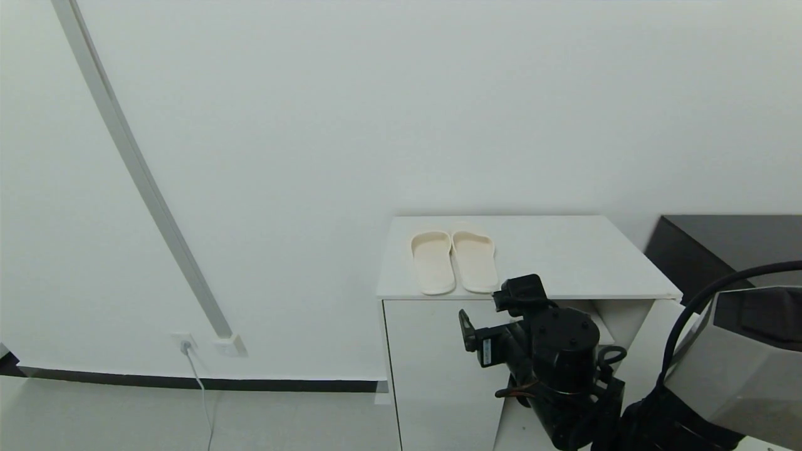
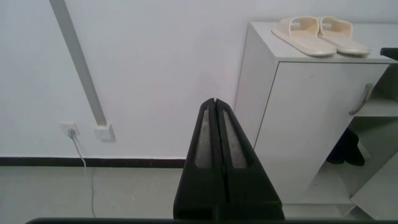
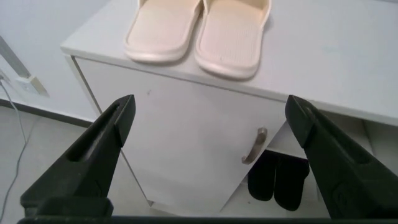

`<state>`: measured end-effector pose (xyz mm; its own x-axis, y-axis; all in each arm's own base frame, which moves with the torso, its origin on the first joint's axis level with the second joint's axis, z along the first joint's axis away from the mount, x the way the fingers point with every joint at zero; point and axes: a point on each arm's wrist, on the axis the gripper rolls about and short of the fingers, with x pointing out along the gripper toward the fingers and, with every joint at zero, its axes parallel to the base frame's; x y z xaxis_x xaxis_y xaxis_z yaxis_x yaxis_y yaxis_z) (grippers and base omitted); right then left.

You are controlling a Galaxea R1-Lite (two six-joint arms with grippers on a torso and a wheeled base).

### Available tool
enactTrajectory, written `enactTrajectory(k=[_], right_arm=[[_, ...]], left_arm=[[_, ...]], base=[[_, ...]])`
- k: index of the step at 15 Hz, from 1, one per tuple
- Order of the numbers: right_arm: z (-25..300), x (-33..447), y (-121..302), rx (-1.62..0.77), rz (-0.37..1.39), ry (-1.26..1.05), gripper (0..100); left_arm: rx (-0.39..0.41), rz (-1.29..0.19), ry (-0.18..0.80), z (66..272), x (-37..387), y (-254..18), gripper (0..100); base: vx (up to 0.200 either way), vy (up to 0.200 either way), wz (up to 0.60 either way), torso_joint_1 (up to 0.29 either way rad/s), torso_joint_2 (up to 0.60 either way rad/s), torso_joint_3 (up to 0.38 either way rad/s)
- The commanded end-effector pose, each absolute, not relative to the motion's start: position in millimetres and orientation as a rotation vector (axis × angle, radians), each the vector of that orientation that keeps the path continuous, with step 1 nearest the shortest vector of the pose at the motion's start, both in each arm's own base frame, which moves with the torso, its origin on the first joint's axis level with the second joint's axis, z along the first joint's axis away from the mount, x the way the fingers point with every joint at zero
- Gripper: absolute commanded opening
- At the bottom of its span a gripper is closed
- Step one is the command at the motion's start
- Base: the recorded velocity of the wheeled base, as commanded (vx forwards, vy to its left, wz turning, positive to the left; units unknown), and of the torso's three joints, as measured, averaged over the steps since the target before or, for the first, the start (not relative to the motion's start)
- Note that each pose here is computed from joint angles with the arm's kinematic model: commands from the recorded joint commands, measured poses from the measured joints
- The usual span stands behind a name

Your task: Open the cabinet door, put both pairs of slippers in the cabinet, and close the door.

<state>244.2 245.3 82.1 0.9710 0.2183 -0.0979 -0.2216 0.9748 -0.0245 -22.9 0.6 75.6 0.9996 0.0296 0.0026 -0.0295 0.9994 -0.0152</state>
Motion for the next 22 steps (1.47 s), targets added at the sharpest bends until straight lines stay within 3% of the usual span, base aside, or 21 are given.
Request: enactTrajectory(k=[1,8,11,16,20,22], right_arm=[[82,244,245,-0.036,0.223,0.096,100],[76,249,242,-0.052,0.252,0.112,100],[92,270,266,-0.046,0.272,0.073,100],[129,291,288,0.068,0.239,0.220,100],[126,292,291,0.080,0.203,0.275,100],[125,291,290,0.080,0.199,0.278,100]], left_arm=[[-0.015,0.031,-0.002,76,-23,1,0],[-0.011,0.031,-0.002,76,-23,1,0],[-0.014,0.029,-0.002,76,-23,1,0],[-0.011,0.031,-0.002,76,-23,1,0],[-0.015,0.032,-0.002,76,-23,1,0],[-0.015,0.032,-0.002,76,-23,1,0]], base=[[0.000,0.000,0.00,0.168,-0.37,-0.203],[0.000,0.000,0.00,0.164,-0.35,-0.186],[0.000,0.000,0.00,0.017,-0.03,-0.017],[0.000,0.000,0.00,0.000,0.00,0.000],[0.000,0.000,0.00,0.000,0.00,0.000],[0.200,0.000,0.00,0.005,0.00,0.009]])
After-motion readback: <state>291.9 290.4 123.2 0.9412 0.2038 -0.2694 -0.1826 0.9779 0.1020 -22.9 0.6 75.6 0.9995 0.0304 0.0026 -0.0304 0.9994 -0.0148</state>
